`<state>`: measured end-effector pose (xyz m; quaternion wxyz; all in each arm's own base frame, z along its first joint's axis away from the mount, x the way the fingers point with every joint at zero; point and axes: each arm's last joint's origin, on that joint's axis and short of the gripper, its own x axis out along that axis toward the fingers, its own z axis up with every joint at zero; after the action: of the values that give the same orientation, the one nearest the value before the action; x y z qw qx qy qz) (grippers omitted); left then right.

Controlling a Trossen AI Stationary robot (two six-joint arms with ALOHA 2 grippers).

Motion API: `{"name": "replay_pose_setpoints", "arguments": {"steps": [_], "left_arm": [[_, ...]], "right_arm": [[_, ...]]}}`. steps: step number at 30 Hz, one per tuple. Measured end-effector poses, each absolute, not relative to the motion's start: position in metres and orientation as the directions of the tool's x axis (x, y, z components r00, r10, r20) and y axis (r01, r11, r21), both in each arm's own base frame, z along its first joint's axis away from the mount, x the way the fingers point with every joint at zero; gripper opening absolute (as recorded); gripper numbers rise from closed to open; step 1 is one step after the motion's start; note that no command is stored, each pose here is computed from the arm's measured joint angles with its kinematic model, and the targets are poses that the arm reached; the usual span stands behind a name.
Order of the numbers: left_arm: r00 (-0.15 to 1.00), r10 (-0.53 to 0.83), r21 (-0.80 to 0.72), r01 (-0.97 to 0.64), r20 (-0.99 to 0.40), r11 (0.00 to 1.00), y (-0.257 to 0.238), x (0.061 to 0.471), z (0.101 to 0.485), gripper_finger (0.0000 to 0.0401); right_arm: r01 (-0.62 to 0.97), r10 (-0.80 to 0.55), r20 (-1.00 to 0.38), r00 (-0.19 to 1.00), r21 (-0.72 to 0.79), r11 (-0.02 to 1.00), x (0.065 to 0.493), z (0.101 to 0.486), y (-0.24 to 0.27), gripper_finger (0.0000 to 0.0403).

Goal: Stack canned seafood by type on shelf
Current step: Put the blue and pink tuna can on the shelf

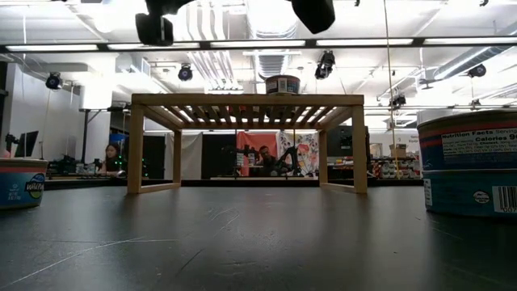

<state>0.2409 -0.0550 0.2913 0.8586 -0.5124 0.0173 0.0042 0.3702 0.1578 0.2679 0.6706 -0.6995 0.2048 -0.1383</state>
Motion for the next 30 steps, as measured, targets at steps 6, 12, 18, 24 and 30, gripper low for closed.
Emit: {"name": "replay_pose_setpoints", "arguments": {"steps": [6, 12, 18, 24, 30], "left_arm": [[1.0, 0.004, -0.881, -0.017, -0.017, 0.473, -0.056, 0.246, 0.29, 0.0162], [1.0, 0.002, -0.885, 0.015, 0.018, 0.465, -0.058, 0.254, 0.286, 0.0162], [1.0, -0.003, -0.885, 0.012, 0.012, 0.465, -0.059, 0.257, 0.283, 0.0162], [1.0, -0.007, -0.84, 0.015, 0.013, 0.542, -0.059, 0.258, 0.284, 0.0281], [1.0, -0.016, -0.769, 0.023, 0.016, 0.638, -0.059, 0.257, 0.284, 0.0371]], "right_arm": [[-0.111, -0.471, -0.075, 0.879, -0.993, -0.048, 0.373, 0.269, 0.153, 0.0258], [-0.111, -0.46, -0.069, 0.885, -0.992, -0.064, 0.375, 0.271, 0.149, 0.0247], [-0.128, -0.45, -0.071, 0.89, -0.987, -0.097, 0.375, 0.271, 0.149, 0.0224], [-0.12, -0.434, -0.071, 0.898, -0.989, -0.087, 0.376, 0.271, 0.149, 0.0198], [-0.095, -0.442, -0.067, 0.894, -0.995, -0.042, 0.376, 0.272, 0.148, 0.0187]]}}
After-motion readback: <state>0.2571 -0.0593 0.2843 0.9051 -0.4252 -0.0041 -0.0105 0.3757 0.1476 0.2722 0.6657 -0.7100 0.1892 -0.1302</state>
